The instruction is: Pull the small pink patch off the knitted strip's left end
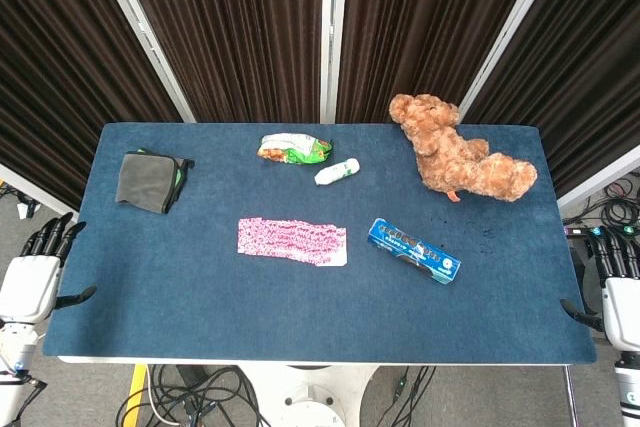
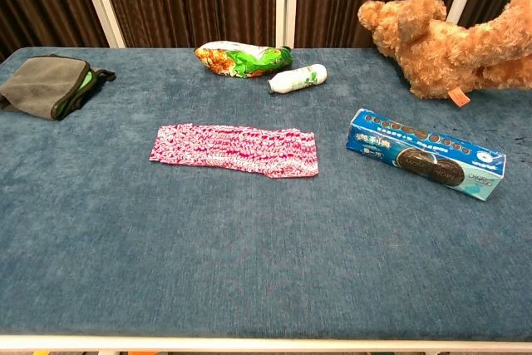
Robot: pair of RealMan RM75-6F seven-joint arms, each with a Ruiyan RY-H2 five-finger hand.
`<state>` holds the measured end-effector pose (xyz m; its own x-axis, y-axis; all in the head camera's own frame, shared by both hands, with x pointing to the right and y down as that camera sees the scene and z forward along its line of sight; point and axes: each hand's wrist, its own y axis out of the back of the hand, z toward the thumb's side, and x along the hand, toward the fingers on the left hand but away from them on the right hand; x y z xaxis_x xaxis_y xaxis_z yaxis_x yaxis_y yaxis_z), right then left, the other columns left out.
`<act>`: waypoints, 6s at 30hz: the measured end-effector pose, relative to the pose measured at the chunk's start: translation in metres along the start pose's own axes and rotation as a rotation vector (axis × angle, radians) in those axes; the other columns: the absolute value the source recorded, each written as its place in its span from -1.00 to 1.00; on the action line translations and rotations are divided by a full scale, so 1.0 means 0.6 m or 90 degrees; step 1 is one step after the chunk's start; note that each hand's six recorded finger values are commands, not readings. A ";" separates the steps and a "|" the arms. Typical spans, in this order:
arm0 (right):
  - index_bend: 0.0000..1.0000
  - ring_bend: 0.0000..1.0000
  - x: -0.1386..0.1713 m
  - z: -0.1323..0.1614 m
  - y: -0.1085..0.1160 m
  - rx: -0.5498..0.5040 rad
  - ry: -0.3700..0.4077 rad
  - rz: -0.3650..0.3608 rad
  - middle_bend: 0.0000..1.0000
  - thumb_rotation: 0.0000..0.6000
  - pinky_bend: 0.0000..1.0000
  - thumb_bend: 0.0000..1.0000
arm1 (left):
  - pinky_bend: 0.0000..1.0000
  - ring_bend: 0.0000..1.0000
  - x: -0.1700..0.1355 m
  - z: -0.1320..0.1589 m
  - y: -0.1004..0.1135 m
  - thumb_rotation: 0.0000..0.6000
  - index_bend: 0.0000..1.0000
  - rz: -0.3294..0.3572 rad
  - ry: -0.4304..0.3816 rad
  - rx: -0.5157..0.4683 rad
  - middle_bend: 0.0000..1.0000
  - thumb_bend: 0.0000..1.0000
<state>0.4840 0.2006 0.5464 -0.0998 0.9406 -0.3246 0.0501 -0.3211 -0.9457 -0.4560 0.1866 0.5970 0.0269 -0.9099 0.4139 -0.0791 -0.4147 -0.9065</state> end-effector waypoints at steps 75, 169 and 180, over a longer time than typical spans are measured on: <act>-1.00 -1.00 -0.044 -0.013 0.045 -0.040 -0.028 -0.019 -1.00 1.00 -1.00 -0.98 | 0.89 0.89 0.225 0.373 -0.243 1.00 -0.69 -0.282 -0.276 0.138 1.00 0.01; -1.00 -1.00 -0.046 -0.003 0.020 -0.092 -0.009 0.028 -1.00 1.00 -1.00 -0.97 | 0.89 0.89 0.172 0.328 -0.248 1.00 -0.69 -0.290 -0.200 0.091 1.00 0.06; -1.00 -1.00 -0.042 0.007 0.024 -0.089 -0.002 0.026 -1.00 1.00 -1.00 -0.97 | 0.89 0.89 0.169 0.322 -0.230 1.00 -0.69 -0.268 -0.200 0.085 1.00 0.06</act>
<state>0.4834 0.1717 0.5411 -0.0973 0.9269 -0.3624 0.1926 -0.3397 -0.9206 -0.2495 0.1501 0.7481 0.3276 -0.6150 0.7173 0.1300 -0.7226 -0.6789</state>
